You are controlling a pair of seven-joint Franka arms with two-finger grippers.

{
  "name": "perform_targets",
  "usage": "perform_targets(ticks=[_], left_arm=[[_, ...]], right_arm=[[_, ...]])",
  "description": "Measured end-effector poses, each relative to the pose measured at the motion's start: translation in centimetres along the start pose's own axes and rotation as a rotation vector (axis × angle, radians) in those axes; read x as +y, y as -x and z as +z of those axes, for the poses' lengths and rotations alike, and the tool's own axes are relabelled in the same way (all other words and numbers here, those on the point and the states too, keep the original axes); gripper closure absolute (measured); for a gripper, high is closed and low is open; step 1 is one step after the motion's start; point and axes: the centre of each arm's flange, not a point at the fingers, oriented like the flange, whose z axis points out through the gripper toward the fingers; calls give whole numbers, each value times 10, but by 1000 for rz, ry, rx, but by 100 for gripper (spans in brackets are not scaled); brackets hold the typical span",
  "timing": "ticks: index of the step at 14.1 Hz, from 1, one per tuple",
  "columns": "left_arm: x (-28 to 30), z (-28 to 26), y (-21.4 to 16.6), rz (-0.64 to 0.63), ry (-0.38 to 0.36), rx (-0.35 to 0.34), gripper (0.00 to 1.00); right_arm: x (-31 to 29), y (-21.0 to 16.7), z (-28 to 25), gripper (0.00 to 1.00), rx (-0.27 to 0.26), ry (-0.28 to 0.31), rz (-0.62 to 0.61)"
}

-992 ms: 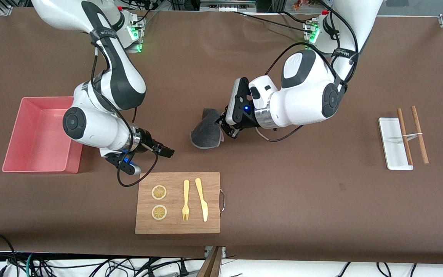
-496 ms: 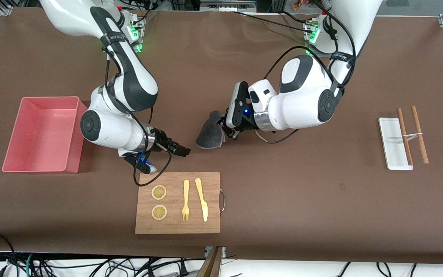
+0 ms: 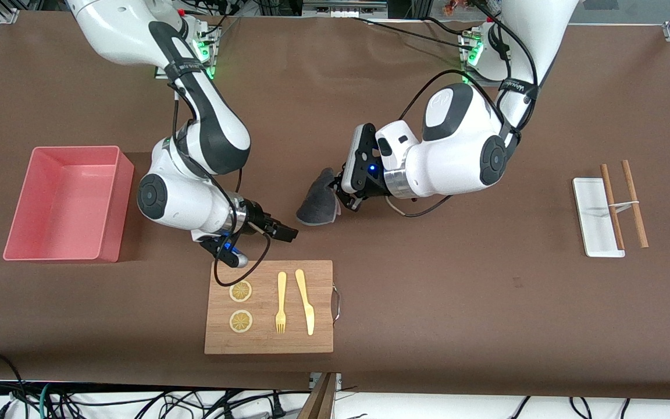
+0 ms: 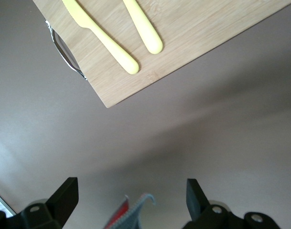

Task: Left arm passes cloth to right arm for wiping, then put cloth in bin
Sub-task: 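Bring the cloth to the right gripper and grasp its edge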

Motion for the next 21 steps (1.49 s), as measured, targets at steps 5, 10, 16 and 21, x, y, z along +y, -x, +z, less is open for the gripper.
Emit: perform_targets(ticks=[5, 10, 16, 21], left_arm=[[0, 0, 0, 3, -1, 0, 98], [-1, -2, -2, 6, -7, 2, 98], [-1, -3, -1, 6, -9, 2, 98], [-2, -4, -1, 7, -11, 2, 98]], right_arm=[[-12, 15, 17, 0, -48, -19, 5], [-11, 33, 32, 0, -136, 38, -1], [5, 34, 35, 1, -230, 119, 13], [6, 37, 33, 15, -302, 99, 48]])
